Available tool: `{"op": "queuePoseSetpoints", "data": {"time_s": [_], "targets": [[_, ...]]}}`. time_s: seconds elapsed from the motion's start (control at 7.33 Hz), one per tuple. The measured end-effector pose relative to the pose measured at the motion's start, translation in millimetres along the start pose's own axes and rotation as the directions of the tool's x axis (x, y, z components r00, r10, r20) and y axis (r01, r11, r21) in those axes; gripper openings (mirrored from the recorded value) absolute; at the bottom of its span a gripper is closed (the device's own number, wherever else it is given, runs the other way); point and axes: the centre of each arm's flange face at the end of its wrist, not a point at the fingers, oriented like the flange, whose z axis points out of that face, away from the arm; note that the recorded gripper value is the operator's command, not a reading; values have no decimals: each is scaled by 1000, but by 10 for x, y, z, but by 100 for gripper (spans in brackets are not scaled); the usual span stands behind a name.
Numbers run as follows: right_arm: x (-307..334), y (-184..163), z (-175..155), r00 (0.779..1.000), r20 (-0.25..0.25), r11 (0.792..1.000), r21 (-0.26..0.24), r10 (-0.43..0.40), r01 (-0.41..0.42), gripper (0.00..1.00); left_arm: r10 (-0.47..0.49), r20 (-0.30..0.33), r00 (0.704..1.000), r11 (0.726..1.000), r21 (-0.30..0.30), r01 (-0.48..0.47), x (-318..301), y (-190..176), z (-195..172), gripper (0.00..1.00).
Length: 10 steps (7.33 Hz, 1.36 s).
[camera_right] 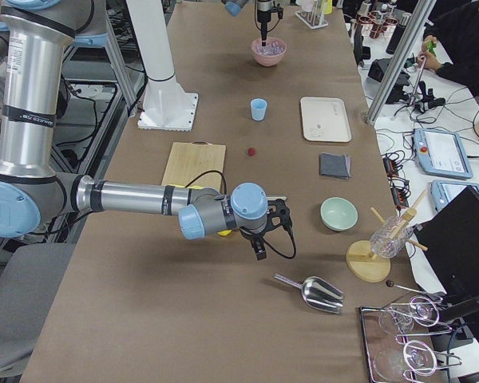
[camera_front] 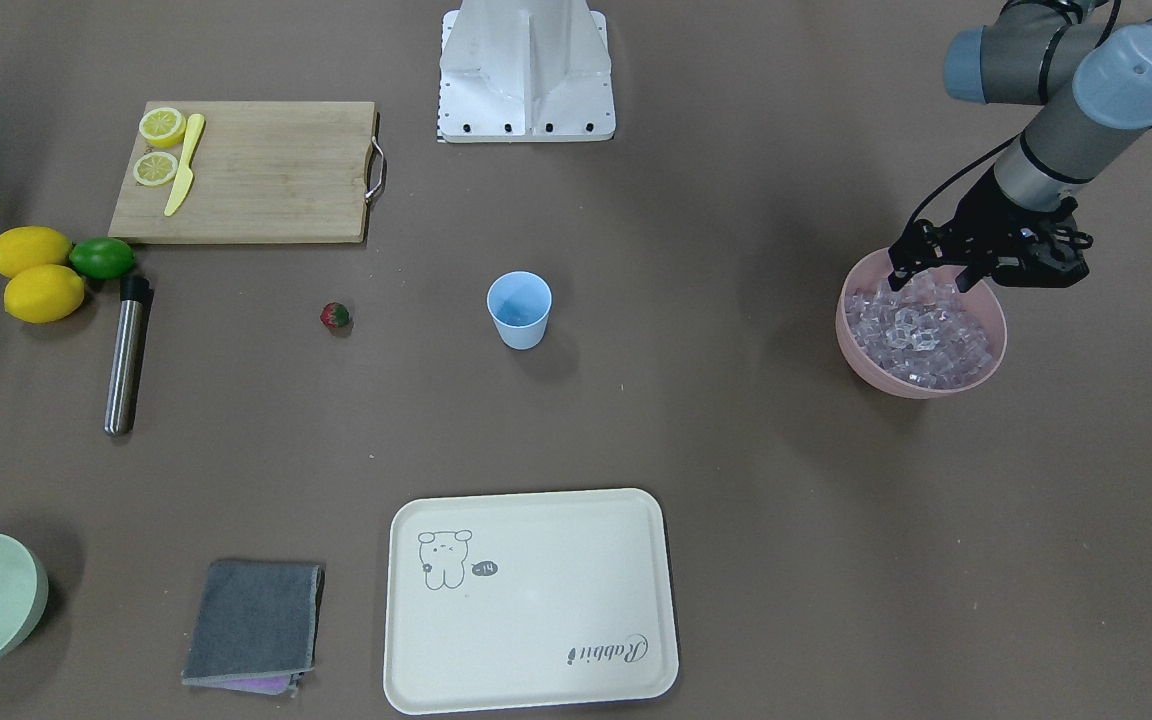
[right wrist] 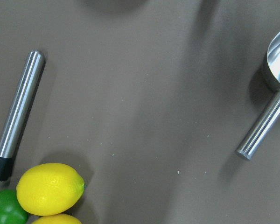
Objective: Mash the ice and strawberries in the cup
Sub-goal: 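Close the left gripper on another ice cube in the bowl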
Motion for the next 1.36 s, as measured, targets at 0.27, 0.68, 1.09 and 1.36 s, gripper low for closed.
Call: {"op": "queuePoseSetpoints", "data": {"time_s": [0.27, 0.68, 1.09, 1.36], "targets": [[4, 13, 3, 1000, 0, 1000, -1, 1, -1, 100, 127, 41, 991, 991, 40, -129, 7, -20, 43, 93], [13, 38, 12, 1000, 0, 1000, -4, 3, -3, 100, 210, 51, 976, 974, 81, -213, 387, -101, 135, 88], [14, 41, 13, 1000, 0, 1000, -5, 4, -4, 100, 262, 67, 963, 960, 80, -267, 539, -94, 295, 86], [14, 40, 12, 1000, 0, 1000, -5, 5, -5, 100, 278, 63, 958, 957, 68, -282, 506, -90, 287, 86]]}}
